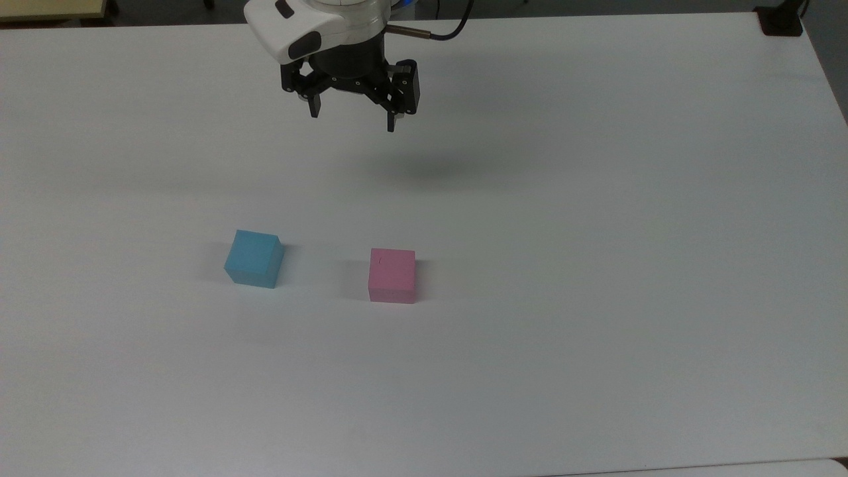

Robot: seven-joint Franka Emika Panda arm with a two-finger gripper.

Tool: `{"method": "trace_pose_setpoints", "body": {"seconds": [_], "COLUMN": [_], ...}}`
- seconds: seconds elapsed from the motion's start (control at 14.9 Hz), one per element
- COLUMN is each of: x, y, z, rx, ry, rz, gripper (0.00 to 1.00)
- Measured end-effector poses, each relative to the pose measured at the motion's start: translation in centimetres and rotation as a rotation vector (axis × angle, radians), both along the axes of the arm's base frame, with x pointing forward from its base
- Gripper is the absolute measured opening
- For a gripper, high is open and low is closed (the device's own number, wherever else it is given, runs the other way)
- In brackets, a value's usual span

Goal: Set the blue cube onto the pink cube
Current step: 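Move the gripper down over the light-blue cube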

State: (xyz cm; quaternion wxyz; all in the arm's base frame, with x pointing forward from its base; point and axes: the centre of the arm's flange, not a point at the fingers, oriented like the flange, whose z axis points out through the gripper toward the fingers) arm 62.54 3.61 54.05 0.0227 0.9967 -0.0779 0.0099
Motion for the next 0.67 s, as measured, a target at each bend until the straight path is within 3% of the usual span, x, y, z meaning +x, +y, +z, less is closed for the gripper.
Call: {"method": "trace_pose_setpoints", "body": {"seconds": [0.67], "x": [0.1], "y": [-1.3], "z": [0.0], "rx": [-0.001], "ry": [0.002], "rz": [0.021], "gripper": [1.0]}}
